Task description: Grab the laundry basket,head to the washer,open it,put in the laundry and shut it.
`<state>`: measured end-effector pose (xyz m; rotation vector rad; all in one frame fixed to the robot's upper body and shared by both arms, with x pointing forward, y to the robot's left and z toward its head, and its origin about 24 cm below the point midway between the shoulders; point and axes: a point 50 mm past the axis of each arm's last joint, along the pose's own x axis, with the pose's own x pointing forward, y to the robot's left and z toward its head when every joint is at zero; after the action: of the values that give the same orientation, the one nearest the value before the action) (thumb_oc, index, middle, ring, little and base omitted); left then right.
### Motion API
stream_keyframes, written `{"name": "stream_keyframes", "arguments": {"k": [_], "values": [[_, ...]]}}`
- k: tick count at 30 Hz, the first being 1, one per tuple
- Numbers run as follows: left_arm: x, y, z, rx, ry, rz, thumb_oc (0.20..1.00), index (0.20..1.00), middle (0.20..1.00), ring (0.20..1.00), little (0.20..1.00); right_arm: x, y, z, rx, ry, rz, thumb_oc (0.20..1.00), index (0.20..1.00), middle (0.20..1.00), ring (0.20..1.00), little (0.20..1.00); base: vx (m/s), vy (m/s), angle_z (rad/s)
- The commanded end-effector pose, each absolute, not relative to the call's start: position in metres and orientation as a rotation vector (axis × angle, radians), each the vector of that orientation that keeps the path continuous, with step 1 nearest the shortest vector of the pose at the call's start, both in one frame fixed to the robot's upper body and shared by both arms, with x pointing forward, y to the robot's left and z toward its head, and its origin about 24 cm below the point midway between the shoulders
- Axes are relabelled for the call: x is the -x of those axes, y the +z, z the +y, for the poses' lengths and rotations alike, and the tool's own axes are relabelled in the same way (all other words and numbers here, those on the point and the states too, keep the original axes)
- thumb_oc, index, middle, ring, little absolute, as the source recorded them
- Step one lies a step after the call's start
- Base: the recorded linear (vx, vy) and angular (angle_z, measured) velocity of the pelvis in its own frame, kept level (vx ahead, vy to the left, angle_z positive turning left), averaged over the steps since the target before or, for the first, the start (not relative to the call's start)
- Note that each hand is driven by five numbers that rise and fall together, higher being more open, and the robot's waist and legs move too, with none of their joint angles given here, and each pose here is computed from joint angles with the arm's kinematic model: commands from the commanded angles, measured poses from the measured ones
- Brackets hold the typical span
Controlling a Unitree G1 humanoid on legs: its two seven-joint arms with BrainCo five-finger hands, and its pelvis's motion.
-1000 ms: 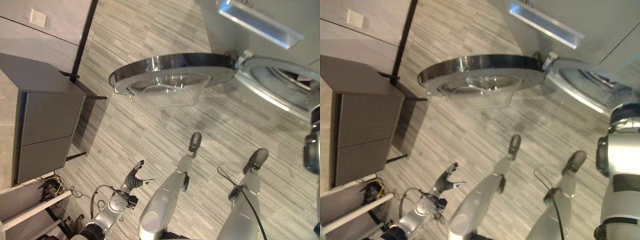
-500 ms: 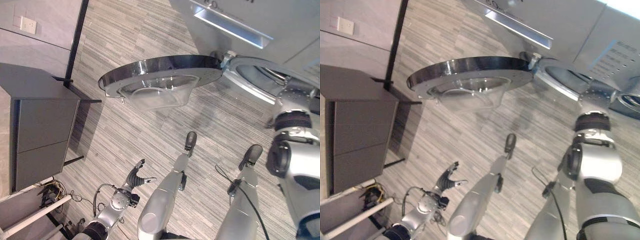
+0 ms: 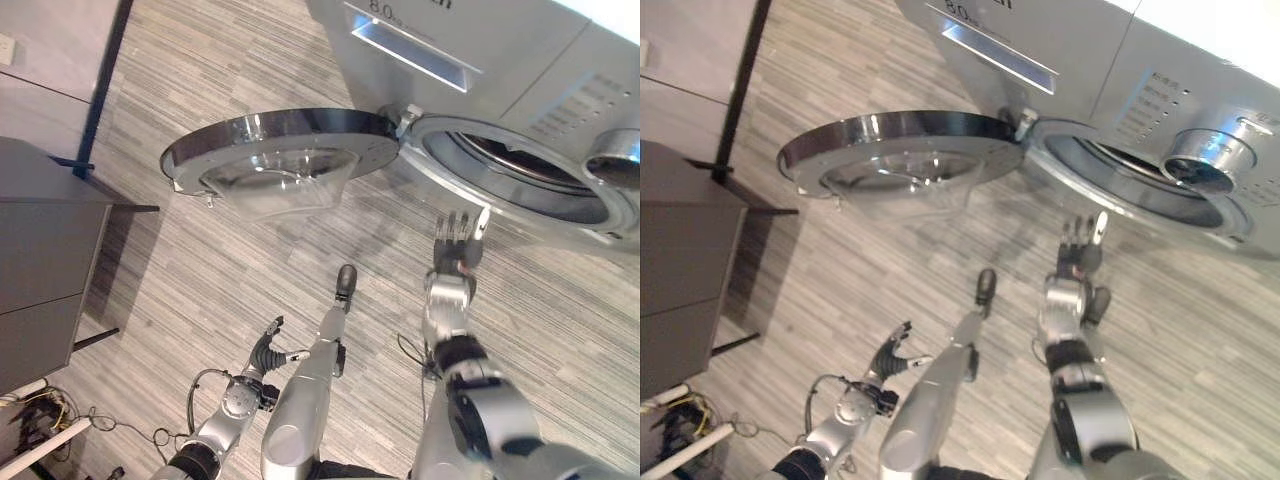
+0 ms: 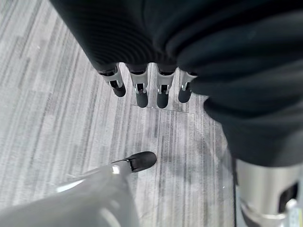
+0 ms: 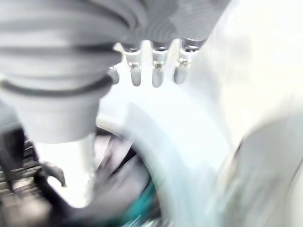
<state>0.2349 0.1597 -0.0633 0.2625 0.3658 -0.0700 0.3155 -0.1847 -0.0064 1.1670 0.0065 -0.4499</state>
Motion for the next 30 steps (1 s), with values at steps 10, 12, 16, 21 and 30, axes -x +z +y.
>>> {"name": "stream_keyframes", "arguments": {"k": [10, 12, 16, 21, 30], "values": [[-0.211, -0.089, 0.201, -0.318, 0.038, 0.527, 1.0, 1.0, 1.0, 1.0, 1.0, -0.201, -0.108, -0.203, -0.356, -0.247, 0.637, 1.0, 1.0, 1.0, 1.0, 1.0, 0.02, 0.171, -0.42], [-0.211, -0.09, 0.204, -0.311, 0.052, 0.538, 1.0, 1.0, 1.0, 1.0, 1.0, -0.198, -0.111, -0.202, -0.332, -0.234, 0.659, 1.0, 1.0, 1.0, 1.0, 1.0, -0.03, 0.093, -0.11], [-0.201, -0.099, 0.215, -0.276, 0.102, 0.614, 1.0, 1.0, 1.0, 1.0, 1.0, -0.175, -0.129, -0.199, -0.209, -0.188, 0.796, 1.0, 1.0, 1.0, 1.0, 1.0, -0.05, 0.097, -0.32], [-0.173, -0.113, 0.223, -0.263, 0.132, 0.714, 1.0, 1.0, 1.0, 1.0, 1.0, -0.14, -0.149, -0.191, -0.204, -0.192, 0.94, 1.0, 1.0, 1.0, 1.0, 1.0, -0.04, -0.073, -0.72], [-0.211, -0.07, 0.229, -0.269, 0.121, 0.495, 1.0, 1.0, 1.0, 1.0, 1.0, -0.12, -0.15, -0.223, -0.144, -0.286, 0.986, 1.0, 1.0, 1.0, 1.0, 1.0, -0.19, -0.126, 0.08]]}}
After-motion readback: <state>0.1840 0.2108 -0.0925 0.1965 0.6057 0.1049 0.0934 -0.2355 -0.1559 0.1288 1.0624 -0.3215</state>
